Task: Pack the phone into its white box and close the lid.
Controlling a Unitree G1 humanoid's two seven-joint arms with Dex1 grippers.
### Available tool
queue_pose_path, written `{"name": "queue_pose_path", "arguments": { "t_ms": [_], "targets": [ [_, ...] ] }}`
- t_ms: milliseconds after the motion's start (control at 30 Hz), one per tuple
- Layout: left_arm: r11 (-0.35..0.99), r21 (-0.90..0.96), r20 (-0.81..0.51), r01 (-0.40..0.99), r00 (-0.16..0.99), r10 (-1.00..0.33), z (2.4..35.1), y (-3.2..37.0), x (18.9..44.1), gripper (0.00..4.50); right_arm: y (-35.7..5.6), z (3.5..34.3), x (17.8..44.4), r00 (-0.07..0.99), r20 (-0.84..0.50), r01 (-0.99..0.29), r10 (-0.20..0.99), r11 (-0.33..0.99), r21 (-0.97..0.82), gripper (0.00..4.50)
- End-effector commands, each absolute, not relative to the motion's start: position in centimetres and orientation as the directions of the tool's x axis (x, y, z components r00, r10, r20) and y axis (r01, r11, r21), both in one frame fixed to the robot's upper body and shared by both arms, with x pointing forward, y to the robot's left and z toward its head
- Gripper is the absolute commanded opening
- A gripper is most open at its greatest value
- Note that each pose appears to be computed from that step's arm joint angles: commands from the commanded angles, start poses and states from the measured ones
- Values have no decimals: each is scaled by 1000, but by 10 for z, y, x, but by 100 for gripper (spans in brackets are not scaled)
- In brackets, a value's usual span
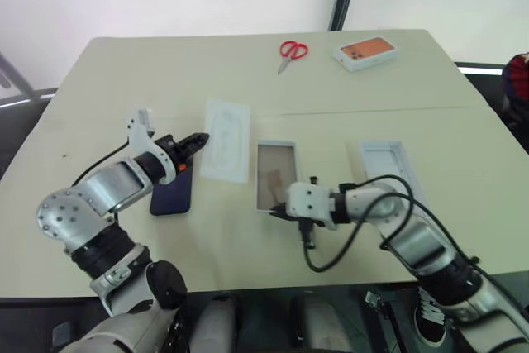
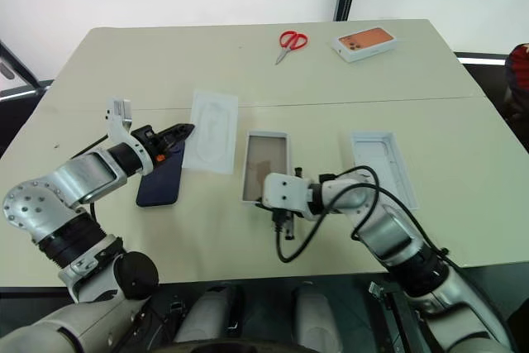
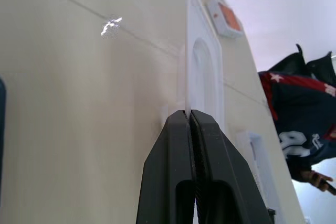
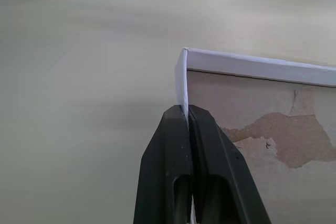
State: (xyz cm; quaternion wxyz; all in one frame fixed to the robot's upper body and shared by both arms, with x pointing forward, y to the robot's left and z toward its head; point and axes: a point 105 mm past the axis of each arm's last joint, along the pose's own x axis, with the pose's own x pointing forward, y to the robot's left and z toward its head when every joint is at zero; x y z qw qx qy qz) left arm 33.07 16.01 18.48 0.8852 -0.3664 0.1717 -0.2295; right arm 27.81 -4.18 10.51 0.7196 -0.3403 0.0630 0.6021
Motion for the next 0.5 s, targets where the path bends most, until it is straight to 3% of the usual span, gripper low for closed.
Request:
{"name": "queue_pose_path", "arguments": {
  "t_ms": [33,200,300,367,433,500],
  "targets": [
    [619,-724,-116,304,831,-545,191,155,330,0,-34,103,284,280,-515,-897,810,30,-440,4],
    [618,-728,-131,297,824,-551,188,150,331,0,-26,103,289,271,-525,-895,807,10,-446,4],
    [625,-728,-153,283,821,-551,183,146,331,0,-23,109,289,268,-503,-887,822,8,-461,89],
    [623,-731,-167,278,812,-559,179,142,330,0,-24,117,289,279,-464,-875,841,23,-484,202],
    [621,-735,-180,273,804,-567,175,138,329,0,-29,128,288,282,-421,-874,862,49,-484,282],
    [609,-749,-186,261,800,-571,172,134,330,0,-39,138,285,278,-392,-887,877,78,-455,282]
  ]
}}
